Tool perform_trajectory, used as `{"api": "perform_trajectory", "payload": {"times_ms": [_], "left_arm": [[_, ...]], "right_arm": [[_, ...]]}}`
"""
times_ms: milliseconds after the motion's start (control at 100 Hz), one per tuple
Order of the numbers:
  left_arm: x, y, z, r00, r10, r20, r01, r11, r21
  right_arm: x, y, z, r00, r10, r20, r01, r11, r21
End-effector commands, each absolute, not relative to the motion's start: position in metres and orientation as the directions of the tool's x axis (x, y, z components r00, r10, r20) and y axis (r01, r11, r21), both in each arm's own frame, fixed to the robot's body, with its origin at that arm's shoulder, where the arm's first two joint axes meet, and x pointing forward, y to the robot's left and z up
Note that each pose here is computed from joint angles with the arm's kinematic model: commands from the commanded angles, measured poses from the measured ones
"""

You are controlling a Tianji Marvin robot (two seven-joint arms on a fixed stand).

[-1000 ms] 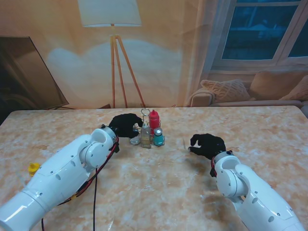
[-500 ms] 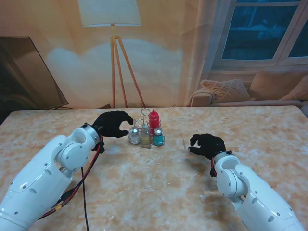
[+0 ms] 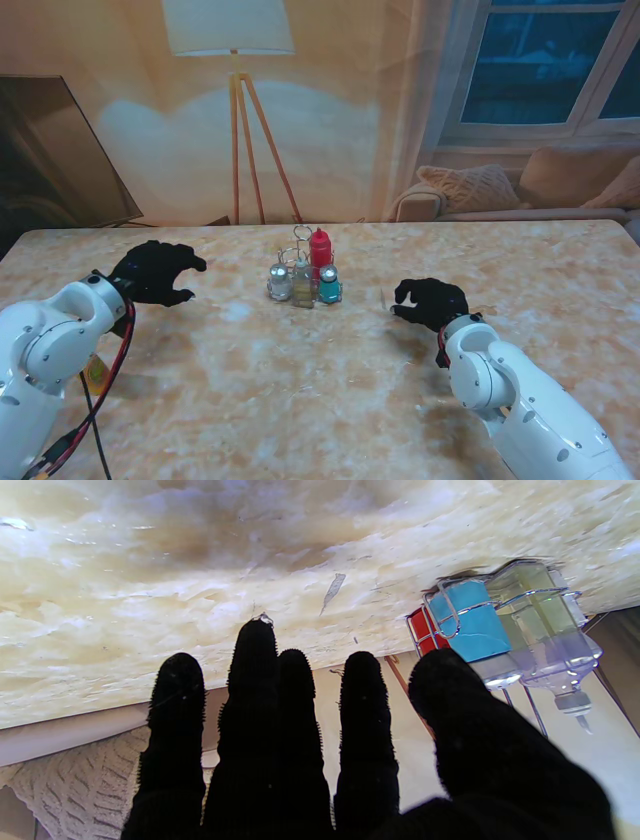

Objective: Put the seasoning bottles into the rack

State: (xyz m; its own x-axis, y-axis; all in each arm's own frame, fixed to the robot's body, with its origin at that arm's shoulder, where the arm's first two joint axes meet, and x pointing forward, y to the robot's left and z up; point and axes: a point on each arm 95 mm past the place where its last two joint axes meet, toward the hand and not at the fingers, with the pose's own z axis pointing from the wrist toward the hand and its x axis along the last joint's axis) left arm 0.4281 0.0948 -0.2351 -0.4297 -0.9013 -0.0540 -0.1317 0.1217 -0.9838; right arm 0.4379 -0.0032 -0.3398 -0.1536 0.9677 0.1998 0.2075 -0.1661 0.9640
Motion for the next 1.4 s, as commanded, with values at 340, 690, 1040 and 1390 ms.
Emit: {"api": "perform_trajectory", "payload": {"times_ms": [340, 690, 1040, 1390], "left_arm": [[0.390, 0.145, -0.230, -0.367, -0.915, -0.170, -0.211, 0.259, -0.942], [0.363, 0.165, -0.229, -0.331, -0.919, -0.217, -0.361, 0.335, -0.870], [0.346, 0.178, -0.239, -0.255, -0.929, -0.268, -0.451, 0.359, -0.817], [0.338, 0.184, -0.251, -0.190, -0.941, -0.281, -0.512, 0.339, -0.790]], "right_arm": [[0.436, 0.002, -0.346, -0.160, 0.966, 0.204, 0.240, -0.162, 0.957], [0.436, 0.003, -0.346, -0.160, 0.966, 0.203, 0.242, -0.161, 0.957], [0.436, 0.003, -0.346, -0.161, 0.966, 0.202, 0.245, -0.159, 0.957], [0.436, 0.004, -0.346, -0.161, 0.967, 0.200, 0.246, -0.157, 0.957]]}}
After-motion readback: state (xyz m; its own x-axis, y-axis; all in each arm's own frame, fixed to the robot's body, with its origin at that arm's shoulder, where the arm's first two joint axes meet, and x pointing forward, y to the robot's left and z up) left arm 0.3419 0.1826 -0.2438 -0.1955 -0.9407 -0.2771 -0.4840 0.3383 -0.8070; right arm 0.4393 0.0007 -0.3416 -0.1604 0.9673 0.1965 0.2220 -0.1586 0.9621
